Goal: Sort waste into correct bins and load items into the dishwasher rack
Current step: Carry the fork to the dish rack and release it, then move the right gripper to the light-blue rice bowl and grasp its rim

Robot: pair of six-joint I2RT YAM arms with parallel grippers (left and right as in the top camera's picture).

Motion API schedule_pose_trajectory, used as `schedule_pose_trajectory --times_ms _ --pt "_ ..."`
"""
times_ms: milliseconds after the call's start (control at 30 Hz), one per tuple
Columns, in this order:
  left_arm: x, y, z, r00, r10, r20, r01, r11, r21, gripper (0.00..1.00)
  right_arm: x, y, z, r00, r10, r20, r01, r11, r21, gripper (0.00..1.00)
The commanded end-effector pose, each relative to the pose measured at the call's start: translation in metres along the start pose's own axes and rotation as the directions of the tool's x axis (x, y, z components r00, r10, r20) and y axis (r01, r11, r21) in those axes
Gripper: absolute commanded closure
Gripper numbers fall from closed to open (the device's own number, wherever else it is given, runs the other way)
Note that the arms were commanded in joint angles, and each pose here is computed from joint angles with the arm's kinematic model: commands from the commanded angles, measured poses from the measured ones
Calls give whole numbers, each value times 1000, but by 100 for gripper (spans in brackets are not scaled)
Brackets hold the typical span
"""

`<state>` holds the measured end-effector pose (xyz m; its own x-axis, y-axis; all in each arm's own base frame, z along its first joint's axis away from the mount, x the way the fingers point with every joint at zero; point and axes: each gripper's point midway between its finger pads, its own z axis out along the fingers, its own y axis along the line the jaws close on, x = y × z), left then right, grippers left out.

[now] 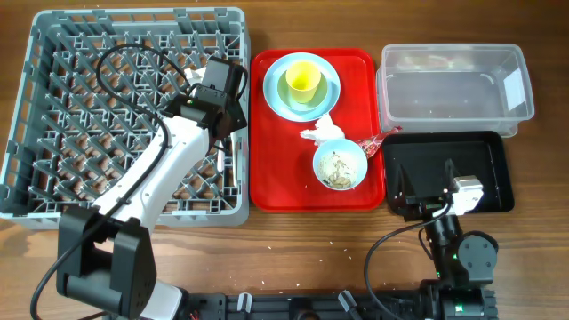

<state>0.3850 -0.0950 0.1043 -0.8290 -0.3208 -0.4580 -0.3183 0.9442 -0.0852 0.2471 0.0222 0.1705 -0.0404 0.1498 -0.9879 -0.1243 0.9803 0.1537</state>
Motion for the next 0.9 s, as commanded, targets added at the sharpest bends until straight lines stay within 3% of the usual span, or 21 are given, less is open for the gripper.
schedule_pose_trajectory --times_ms 0,33,67,233,400,467,533,567,867 --pt "1 4 7 1000 -22 -7 22 1000 -13 88 -1 2 0 1000 -15 4 15 1000 -7 0" --pt "1 3 7 1000 -22 -6 22 1000 -13 77 -1 2 0 1000 -14 4 14 1000 -7 0" --pt "0 3 7 1000 -23 -2 23 1000 -10 74 -1 2 0 1000 -15 4 15 1000 -7 1" --pt "-20 -3 -15 997 -41 67 40 999 25 73 -1 2 0 1000 -14 4 14 1000 -7 0" --pt "-28 7 -102 985 -83 149 60 987 151 72 -1 2 0 1000 -15 4 15 1000 -7 0" --pt "-11 19 -140 988 -83 133 55 978 202 48 -1 2 0 1000 -14 4 14 1000 -7 0" --pt "2 34 -161 988 -81 129 55 979 197 10 -1 2 0 1000 -15 4 15 1000 -7 0" --pt "6 39 -167 989 -80 126 55 979 195 0 -1 2 0 1000 -15 4 15 1000 -7 0" --pt "15 48 -177 989 -79 122 54 980 192 0 -1 2 0 1000 -15 4 15 1000 -7 0"
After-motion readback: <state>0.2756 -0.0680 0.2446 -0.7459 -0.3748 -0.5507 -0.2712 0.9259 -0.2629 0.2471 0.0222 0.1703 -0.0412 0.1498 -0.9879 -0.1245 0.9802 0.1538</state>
